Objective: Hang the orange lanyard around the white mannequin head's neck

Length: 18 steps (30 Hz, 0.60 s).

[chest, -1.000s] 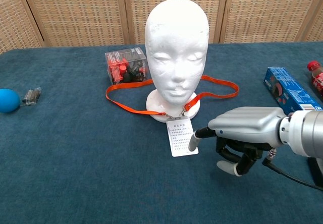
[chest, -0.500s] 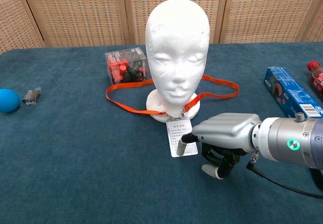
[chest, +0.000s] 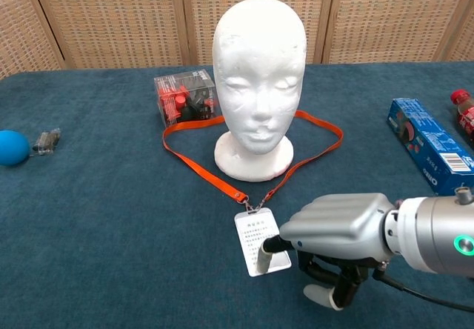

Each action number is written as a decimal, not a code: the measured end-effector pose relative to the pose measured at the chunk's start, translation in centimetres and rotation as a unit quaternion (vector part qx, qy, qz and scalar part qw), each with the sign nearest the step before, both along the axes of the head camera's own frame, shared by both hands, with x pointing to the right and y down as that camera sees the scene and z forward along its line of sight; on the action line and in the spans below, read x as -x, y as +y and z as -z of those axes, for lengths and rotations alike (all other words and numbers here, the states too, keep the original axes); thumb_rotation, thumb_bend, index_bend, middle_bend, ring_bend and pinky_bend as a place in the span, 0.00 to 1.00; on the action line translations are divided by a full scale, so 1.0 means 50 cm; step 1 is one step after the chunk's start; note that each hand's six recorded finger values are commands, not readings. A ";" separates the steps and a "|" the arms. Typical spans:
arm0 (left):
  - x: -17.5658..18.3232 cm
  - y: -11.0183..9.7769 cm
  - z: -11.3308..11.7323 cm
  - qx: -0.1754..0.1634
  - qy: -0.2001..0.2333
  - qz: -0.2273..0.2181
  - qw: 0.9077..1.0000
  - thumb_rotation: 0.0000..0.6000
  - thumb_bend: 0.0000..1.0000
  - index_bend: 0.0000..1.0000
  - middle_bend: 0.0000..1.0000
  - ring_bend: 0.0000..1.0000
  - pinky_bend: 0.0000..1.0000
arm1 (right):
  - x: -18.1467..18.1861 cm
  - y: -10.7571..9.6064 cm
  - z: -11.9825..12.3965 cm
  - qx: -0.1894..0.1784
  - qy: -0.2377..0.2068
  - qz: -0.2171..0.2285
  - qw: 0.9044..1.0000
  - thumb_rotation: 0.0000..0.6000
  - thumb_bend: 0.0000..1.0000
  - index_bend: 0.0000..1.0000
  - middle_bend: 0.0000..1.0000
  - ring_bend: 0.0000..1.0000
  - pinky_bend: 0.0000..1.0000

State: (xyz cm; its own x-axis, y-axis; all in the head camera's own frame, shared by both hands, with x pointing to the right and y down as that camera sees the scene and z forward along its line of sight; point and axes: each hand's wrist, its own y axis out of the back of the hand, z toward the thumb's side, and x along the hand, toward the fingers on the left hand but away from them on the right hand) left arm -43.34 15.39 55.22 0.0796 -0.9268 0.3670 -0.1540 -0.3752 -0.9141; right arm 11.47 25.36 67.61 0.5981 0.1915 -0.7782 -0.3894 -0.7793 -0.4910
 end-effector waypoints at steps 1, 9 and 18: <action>0.000 0.000 0.000 0.000 0.000 0.000 1.000 1.00 0.00 0.00 0.00 0.00 0.00 | -0.001 0.005 0.003 0.002 0.000 0.006 1.000 1.00 0.70 0.28 0.85 0.82 0.97; 0.001 -0.001 0.000 0.000 0.000 0.001 1.000 1.00 0.00 0.00 0.00 0.00 0.00 | -0.011 0.035 0.026 0.011 -0.002 0.048 0.999 1.00 0.71 0.30 0.85 0.82 0.97; -0.002 0.003 -0.004 0.004 -0.003 -0.002 1.000 1.00 0.00 0.00 0.00 0.00 0.00 | -0.024 0.038 0.061 -0.014 -0.020 0.085 0.996 1.00 0.71 0.33 0.85 0.82 0.97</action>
State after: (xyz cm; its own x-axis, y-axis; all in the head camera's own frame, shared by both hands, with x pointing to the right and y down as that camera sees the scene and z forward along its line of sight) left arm -43.24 15.51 55.44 0.0814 -0.9232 0.3756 -0.1462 -0.3839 -0.9117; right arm 12.66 27.24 64.58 0.6544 0.1069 -0.7485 -0.4934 -0.6898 -0.5299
